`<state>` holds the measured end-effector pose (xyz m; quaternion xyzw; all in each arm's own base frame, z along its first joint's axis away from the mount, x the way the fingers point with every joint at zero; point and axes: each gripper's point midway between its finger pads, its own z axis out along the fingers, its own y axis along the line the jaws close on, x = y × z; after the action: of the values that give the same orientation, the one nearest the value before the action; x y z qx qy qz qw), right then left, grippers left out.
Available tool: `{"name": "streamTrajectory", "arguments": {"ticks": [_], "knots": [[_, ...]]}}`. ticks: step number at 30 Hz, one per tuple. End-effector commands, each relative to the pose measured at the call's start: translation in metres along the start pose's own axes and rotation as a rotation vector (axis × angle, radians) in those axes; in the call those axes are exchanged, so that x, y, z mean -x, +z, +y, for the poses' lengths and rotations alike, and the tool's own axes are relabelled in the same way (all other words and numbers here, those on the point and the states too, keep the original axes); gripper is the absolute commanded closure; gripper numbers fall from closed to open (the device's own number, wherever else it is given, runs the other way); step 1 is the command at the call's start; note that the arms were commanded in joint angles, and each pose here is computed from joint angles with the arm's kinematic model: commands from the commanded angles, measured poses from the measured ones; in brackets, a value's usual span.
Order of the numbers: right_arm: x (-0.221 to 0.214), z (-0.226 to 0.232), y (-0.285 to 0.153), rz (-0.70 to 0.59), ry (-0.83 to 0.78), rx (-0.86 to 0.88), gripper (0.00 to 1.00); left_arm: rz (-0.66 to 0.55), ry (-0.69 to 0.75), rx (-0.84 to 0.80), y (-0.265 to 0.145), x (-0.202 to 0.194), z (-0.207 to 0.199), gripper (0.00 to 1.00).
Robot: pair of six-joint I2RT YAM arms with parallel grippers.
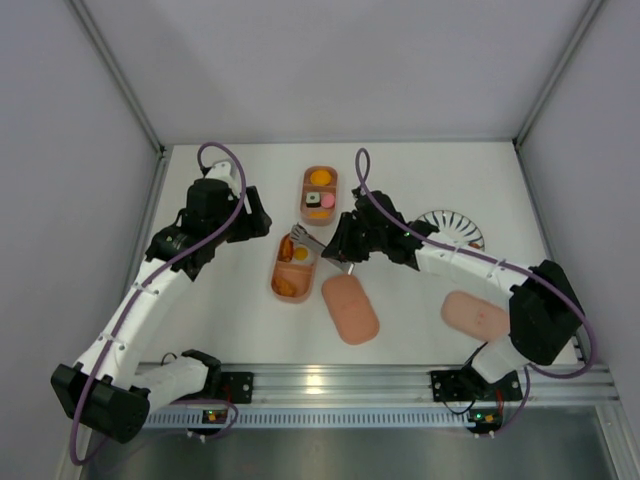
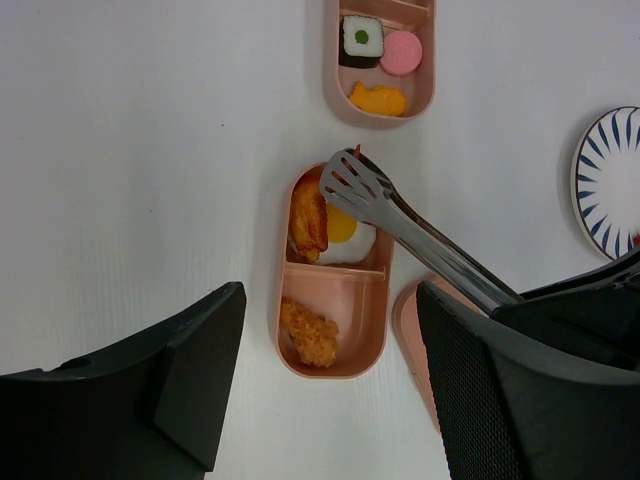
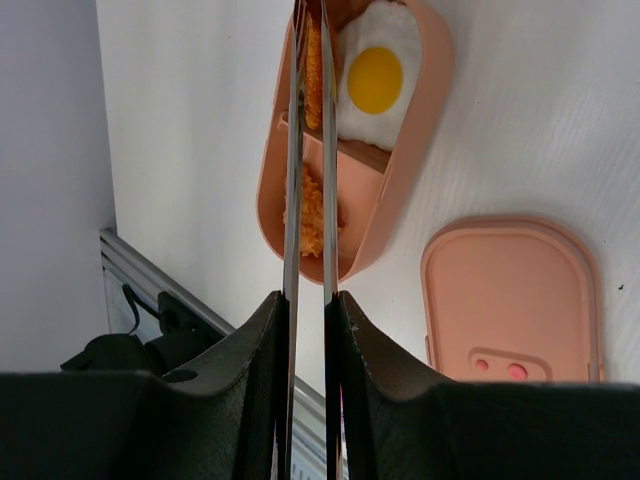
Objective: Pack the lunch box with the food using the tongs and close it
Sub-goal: Place the fake food in the packing box.
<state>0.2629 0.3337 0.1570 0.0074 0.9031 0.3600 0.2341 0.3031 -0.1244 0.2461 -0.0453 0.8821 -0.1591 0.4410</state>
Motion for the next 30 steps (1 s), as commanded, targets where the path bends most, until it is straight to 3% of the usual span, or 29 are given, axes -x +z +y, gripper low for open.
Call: {"name": "streamTrajectory", "arguments": {"ticks": [1, 10, 14, 24, 30], "knots": [[0.018, 0.033, -0.001, -0.060, -0.042, 0.083, 1.00, -0.050, 0.004, -0.010, -0.001, 0.011, -0.001, 0.25], [0.011, 0.020, -0.003, -0.037, -0.055, 0.032, 0.92, -0.052, 0.001, -0.014, -0.001, 0.011, -0.002, 0.25], [0.012, 0.017, -0.010, -0.045, -0.065, 0.009, 0.81, -0.050, 0.001, -0.015, -0.001, 0.010, -0.002, 0.25], [0.018, 0.017, -0.029, -0.069, -0.100, -0.026, 0.63, -0.050, 0.000, -0.015, 0.000, 0.010, -0.002, 0.25], [0.020, 0.018, -0.038, -0.078, -0.109, -0.029, 0.62, -0.047, -0.002, -0.012, 0.000, 0.009, -0.001, 0.25]]}}
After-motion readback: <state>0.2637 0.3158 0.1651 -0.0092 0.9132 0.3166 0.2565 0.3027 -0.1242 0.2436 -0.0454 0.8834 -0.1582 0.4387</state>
